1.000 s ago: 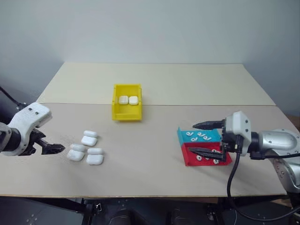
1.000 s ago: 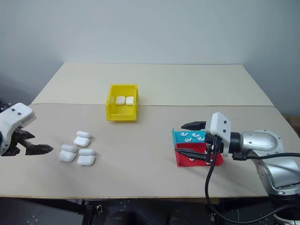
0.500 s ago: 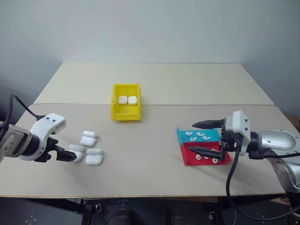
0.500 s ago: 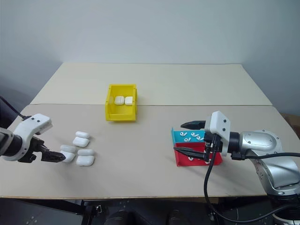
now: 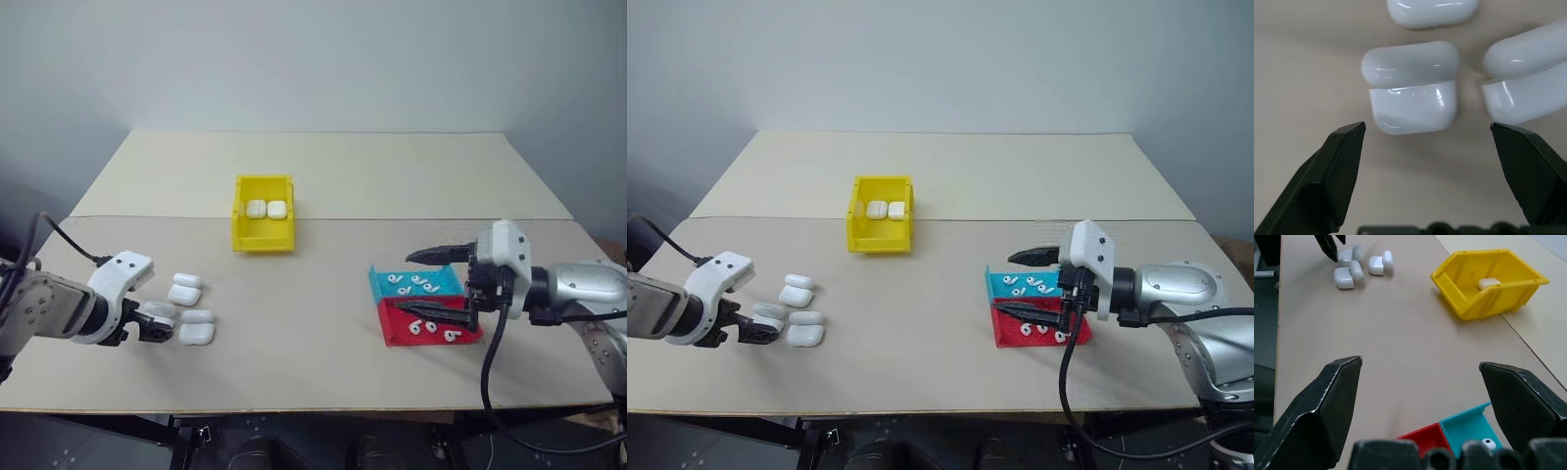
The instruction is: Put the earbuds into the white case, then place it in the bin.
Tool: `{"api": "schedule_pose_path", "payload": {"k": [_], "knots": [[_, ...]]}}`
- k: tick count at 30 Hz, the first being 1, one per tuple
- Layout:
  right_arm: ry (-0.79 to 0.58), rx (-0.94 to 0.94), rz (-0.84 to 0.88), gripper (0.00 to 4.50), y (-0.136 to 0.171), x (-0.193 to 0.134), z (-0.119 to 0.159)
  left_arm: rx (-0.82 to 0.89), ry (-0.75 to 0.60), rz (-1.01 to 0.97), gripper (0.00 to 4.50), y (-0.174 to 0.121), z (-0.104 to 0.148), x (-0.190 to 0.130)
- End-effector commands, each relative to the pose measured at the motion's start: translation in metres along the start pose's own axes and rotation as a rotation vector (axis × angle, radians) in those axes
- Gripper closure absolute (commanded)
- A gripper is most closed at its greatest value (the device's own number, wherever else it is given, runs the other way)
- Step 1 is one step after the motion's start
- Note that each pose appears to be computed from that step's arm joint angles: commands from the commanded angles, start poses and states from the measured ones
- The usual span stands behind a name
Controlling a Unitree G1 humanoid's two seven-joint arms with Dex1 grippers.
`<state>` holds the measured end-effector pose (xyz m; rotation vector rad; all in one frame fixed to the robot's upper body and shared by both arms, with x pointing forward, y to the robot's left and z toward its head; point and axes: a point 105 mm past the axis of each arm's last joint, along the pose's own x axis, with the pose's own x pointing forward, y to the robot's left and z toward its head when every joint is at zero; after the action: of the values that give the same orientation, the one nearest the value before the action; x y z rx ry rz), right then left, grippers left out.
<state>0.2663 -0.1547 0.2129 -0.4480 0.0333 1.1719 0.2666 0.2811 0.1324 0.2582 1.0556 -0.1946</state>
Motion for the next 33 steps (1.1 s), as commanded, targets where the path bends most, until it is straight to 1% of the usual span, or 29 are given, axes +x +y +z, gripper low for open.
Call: {"api": "schedule_pose_path", "payload": {"k": [1, 7, 11, 15, 25, 28, 30, 32, 33], "knots": [[-0.025, -0.038, 0.002, 0.00, 0.001, -0.005, 0.014, -0.011, -0.005, 0.030, 0.04, 0.001, 0.004, 0.004], [-0.020, -0.036, -0.006, 0.00, 0.002, -0.006, 0.014, -0.024, 0.014, 0.038, 0.04, -0.001, 0.008, 0.015], [-0.015, -0.036, -0.013, 0.00, 0.003, -0.008, 0.014, -0.027, 0.021, 0.036, 0.04, 0.000, 0.012, 0.014], [-0.013, -0.034, -0.015, 0.00, 0.005, -0.008, 0.013, -0.020, 0.055, 0.030, 0.04, 0.002, 0.011, 0.013], [-0.012, -0.032, -0.020, 0.00, 0.007, -0.008, 0.011, -0.007, 0.096, 0.052, 0.04, 0.002, 0.013, 0.020], [-0.009, -0.030, -0.023, 0.00, 0.008, -0.008, 0.011, 0.000, 0.089, 0.062, 0.61, 0.002, 0.013, 0.020], [-0.009, -0.030, -0.025, 0.00, 0.008, -0.008, 0.010, 0.010, 0.089, 0.062, 1.22, 0.002, 0.011, 0.018], [-0.012, -0.029, -0.027, 0.00, 0.008, -0.007, 0.010, 0.012, 0.077, 0.077, 1.73, 0.004, 0.012, 0.015], [-0.013, -0.028, -0.027, 0.00, 0.008, -0.007, 0.010, 0.011, 0.068, 0.086, 1.72, 0.006, 0.012, 0.013]]}}
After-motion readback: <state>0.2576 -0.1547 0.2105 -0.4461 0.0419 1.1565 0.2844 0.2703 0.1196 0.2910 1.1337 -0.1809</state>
